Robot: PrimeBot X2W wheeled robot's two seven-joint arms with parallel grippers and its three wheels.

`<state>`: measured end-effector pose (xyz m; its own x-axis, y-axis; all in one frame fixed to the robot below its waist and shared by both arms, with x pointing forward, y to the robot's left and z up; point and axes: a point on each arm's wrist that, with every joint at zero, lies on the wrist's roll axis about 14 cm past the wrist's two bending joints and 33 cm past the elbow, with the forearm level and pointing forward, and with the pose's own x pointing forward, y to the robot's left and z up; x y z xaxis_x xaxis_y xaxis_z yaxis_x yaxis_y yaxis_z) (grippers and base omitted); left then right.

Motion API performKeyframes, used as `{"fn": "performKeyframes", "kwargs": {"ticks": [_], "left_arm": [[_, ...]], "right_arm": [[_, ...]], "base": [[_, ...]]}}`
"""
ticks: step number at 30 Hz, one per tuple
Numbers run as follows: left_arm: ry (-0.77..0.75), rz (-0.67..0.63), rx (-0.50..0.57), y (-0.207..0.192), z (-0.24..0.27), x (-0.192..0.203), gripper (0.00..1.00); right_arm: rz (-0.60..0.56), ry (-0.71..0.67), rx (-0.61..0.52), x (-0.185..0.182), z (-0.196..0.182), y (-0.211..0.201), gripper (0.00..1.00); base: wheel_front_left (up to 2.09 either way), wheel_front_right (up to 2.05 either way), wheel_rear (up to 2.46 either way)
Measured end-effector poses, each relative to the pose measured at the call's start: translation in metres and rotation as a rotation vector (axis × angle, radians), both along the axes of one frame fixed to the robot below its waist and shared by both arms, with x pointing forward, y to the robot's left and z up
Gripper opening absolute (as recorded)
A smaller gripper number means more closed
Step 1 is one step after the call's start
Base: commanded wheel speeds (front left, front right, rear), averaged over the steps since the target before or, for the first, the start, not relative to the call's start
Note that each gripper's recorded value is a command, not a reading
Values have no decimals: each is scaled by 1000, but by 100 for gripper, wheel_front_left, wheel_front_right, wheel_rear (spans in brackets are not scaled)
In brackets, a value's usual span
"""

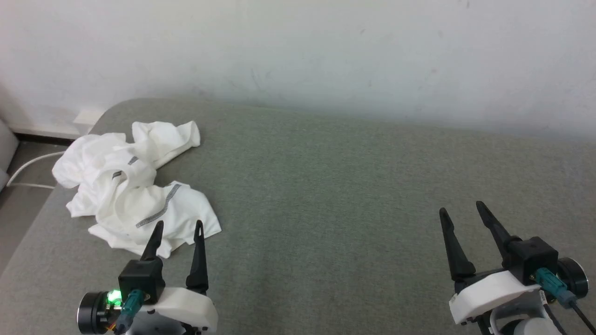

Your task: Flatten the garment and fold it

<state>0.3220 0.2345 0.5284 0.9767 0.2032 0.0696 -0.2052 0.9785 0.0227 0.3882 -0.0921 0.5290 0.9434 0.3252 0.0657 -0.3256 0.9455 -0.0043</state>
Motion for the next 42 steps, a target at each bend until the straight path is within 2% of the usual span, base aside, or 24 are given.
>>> {"fn": "performKeyframes", "kwargs": {"ticks": [21,42], "left_arm": [[-36,160,-1,40,2,-44,100],[-63,285,6,65,2,-83,100]], "right_arm": [[183,-24,14,2,2,64,100],[320,-31,38,-2,0,111,100]], "base": [[0,0,0],[0,0,0]]}}
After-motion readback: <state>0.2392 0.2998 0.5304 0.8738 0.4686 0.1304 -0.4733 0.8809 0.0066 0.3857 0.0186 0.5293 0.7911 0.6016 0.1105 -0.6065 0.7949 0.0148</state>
